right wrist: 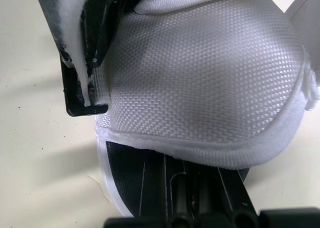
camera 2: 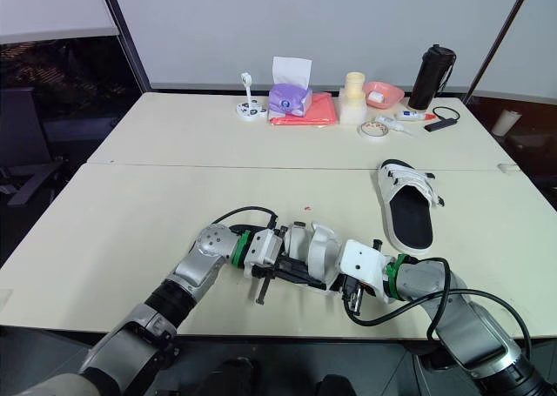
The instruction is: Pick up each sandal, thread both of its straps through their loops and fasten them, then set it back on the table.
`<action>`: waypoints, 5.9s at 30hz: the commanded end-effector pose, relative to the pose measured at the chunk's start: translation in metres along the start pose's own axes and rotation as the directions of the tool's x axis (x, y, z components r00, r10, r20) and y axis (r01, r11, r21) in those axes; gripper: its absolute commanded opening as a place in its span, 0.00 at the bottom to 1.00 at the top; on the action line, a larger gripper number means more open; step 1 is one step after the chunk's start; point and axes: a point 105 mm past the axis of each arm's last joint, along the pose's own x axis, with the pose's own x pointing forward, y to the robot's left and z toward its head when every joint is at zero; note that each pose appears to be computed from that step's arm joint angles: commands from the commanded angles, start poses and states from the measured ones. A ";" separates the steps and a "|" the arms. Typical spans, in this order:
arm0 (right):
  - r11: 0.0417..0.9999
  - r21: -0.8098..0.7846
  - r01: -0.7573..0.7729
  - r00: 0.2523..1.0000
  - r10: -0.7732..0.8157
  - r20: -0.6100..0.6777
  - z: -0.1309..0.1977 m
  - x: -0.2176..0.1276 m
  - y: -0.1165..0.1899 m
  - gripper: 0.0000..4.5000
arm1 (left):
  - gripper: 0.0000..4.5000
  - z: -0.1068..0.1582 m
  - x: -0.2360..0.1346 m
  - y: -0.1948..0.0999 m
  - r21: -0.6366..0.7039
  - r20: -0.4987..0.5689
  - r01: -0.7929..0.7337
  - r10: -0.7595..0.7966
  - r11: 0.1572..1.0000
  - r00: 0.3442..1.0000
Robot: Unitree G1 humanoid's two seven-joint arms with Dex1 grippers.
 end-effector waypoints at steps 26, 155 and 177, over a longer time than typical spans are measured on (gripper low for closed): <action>0.988 0.105 -0.110 0.987 0.120 -0.103 -0.034 0.016 0.028 0.00 | 0.75 0.041 -0.016 0.041 -0.350 0.145 -0.188 0.251 0.918 0.957; 0.989 0.114 -0.094 0.989 0.106 -0.107 -0.034 0.016 0.032 0.00 | 0.21 0.005 0.004 -0.002 -0.148 -0.129 0.160 -0.179 0.976 0.975; 0.990 0.107 -0.096 0.989 0.107 -0.103 -0.033 0.019 0.030 0.00 | 0.88 0.050 -0.029 0.019 -0.197 0.028 -0.057 0.064 0.979 0.998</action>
